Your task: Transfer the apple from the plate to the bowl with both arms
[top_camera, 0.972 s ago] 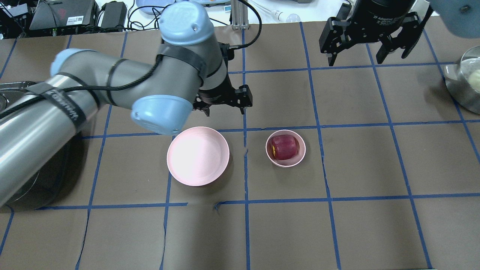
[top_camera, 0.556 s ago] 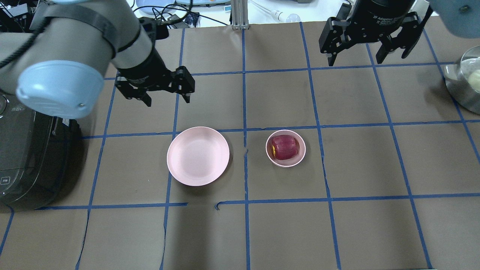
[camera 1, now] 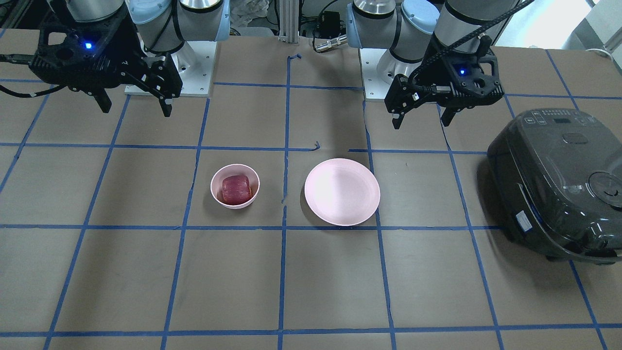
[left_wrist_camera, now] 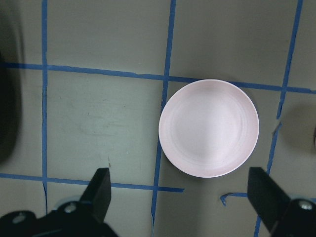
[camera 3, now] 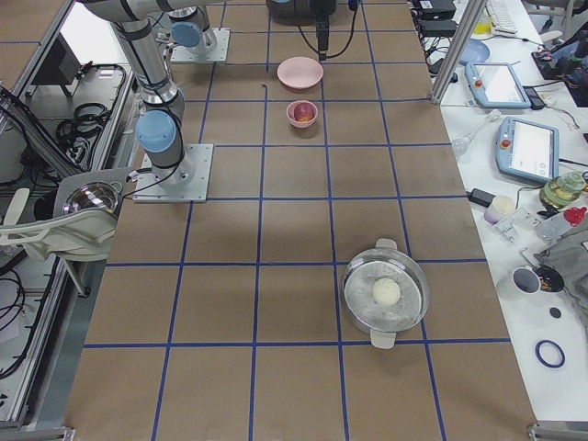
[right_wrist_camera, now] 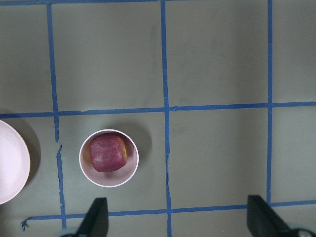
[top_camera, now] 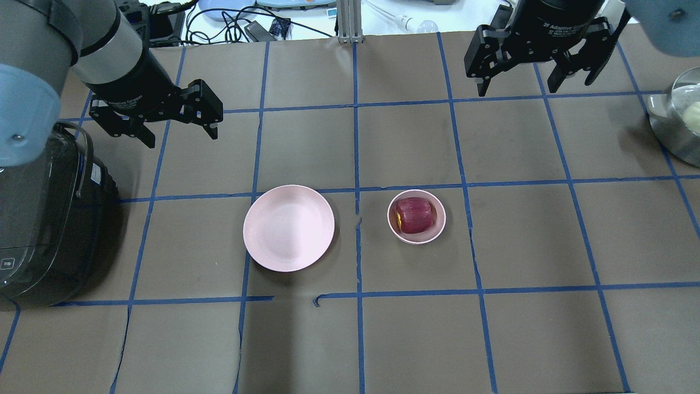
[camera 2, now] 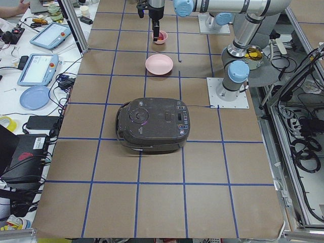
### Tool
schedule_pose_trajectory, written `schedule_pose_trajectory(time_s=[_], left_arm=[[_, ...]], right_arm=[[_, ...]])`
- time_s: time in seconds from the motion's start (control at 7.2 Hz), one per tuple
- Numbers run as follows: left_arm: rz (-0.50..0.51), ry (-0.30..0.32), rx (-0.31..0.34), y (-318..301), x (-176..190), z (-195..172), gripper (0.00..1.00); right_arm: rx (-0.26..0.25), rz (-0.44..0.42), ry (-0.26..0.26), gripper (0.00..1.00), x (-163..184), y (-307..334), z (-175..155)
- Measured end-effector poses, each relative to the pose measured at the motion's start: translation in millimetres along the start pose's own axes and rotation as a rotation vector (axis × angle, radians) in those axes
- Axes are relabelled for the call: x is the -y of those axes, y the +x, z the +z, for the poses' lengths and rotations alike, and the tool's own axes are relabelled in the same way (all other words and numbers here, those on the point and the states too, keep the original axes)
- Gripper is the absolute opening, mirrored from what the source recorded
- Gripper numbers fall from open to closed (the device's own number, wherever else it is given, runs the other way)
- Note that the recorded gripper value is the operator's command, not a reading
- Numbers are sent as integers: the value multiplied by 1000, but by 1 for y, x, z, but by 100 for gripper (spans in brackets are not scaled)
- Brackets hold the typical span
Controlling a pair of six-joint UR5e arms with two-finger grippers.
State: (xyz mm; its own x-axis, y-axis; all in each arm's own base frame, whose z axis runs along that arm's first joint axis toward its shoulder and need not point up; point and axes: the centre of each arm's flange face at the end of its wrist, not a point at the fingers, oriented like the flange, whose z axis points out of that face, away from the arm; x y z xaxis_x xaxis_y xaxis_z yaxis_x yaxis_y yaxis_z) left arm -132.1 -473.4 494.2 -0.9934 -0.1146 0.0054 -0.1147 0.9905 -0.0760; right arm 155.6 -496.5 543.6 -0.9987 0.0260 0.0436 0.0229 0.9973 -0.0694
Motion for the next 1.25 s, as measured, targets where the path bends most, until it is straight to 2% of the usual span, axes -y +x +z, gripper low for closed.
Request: schedule_pose_trajectory(time_s=[0.42,1.25], left_arm=[[-1,-26,17,-3,-5,-6,100],[31,4,17,-6,2,-20,100]], right_arm=[[-1,1,-3,100,0,1,0],[1,6,3,100,3,2,2]])
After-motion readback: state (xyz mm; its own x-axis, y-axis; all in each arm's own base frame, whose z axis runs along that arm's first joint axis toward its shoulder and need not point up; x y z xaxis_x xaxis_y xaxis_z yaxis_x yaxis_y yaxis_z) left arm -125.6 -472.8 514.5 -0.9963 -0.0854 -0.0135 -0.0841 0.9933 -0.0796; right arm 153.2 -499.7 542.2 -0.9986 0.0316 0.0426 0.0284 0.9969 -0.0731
